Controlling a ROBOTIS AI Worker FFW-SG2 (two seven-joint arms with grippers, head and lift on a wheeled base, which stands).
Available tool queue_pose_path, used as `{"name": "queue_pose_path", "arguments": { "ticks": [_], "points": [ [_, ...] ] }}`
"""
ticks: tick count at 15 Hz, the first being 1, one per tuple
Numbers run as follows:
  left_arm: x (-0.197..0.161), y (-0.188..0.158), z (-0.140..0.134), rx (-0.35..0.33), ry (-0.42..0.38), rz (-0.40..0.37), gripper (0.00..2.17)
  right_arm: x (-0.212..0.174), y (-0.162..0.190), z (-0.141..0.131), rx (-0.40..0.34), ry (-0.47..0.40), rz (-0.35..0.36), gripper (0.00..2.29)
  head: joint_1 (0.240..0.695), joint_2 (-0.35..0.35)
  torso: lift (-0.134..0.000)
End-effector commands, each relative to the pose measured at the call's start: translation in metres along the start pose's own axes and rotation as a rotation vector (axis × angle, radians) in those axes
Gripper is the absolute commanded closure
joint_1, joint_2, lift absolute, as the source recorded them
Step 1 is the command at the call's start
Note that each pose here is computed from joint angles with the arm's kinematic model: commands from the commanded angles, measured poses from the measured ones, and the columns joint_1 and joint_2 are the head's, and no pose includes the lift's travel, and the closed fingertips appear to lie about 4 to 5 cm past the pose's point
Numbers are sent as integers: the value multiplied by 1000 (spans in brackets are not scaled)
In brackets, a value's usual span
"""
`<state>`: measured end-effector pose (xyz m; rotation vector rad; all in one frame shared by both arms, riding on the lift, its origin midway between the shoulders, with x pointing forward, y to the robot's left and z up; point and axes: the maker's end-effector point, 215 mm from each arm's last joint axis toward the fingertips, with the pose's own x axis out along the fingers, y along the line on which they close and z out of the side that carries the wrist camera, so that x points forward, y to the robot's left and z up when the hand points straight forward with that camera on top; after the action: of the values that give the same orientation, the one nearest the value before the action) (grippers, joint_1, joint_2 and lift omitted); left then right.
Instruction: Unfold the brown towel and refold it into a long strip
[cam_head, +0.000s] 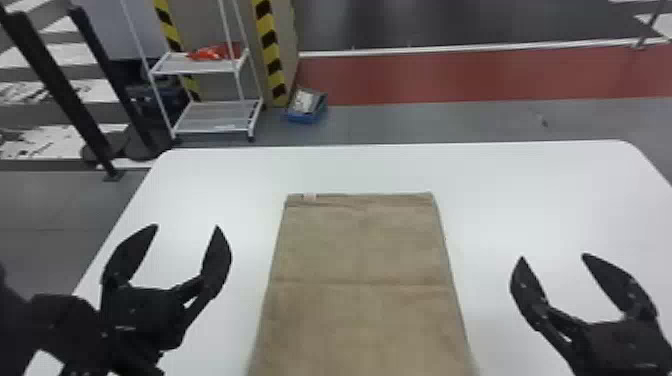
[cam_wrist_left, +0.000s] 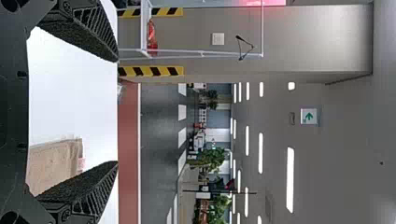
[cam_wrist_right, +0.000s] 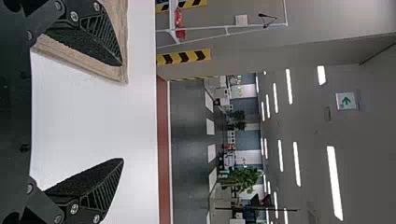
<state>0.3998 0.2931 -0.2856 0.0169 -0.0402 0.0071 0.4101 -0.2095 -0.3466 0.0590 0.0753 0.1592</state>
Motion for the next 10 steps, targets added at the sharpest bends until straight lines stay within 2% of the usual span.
{"name": "queue_pose_path", "arguments": {
  "ticks": [1,10],
  "points": [
    [1,0,-1,1,0,-1,107,0,-1,0,0,1,-2,171,695,117,-123],
    [14,1,-18,1,22,-1,103,8,-10,-16,-5,22,-14,191,695,112,-123]
  ]
}}
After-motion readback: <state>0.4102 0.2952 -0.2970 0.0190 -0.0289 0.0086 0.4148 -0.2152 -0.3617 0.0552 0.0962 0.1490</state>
